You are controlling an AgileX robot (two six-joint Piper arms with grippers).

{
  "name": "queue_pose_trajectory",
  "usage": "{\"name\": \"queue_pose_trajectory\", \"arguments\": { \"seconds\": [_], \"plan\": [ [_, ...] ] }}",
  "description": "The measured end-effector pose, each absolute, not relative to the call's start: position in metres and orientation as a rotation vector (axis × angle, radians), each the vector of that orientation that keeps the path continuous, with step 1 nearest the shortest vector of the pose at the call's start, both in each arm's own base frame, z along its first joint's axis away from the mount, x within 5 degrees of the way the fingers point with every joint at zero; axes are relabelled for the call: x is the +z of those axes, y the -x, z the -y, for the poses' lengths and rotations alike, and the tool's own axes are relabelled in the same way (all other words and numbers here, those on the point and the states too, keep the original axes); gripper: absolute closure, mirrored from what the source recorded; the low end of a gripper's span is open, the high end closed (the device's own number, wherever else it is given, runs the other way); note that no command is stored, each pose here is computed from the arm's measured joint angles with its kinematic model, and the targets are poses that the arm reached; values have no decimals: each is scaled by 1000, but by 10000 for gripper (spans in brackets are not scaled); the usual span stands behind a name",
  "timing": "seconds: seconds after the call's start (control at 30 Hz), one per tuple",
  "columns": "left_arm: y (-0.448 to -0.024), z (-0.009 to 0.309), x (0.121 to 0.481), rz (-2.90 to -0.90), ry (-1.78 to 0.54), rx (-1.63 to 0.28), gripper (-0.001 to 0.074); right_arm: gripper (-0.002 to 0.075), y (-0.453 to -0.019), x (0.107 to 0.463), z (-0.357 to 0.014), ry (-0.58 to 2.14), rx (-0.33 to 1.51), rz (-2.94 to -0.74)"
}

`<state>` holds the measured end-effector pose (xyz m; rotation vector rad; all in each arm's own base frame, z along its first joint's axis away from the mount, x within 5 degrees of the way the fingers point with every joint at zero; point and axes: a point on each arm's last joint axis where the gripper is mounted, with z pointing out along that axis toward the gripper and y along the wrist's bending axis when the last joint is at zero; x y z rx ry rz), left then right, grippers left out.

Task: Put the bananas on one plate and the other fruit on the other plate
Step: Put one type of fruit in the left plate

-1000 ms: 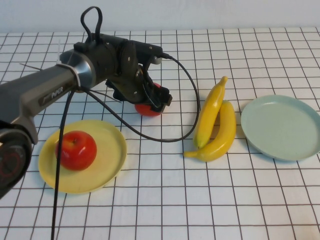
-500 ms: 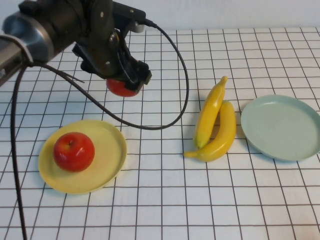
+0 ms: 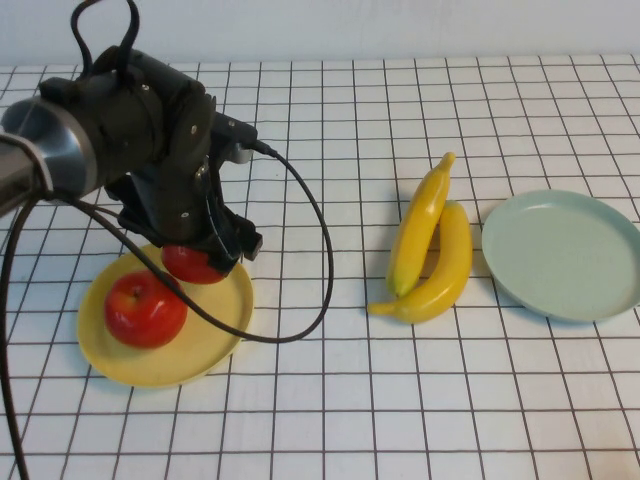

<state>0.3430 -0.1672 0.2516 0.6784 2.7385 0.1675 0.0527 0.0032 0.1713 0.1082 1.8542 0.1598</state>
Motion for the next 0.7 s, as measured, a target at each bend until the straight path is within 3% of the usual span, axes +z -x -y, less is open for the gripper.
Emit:
{"name": "queue_pose_trajectory", "arguments": {
  "seconds": [0.17, 0.37, 0.7],
  "plan": [
    [-343, 167, 250, -2740, -681, 167, 168, 742, -53, 171, -3, -108, 160, -1854],
    [-342, 168, 250, -2743, -679, 151, 69, 742, -53, 171, -3, -108, 160, -1854],
    [-338, 169, 253, -2747, -704, 112, 67, 742, -53, 171, -3, -108, 160, -1854]
  ]
}}
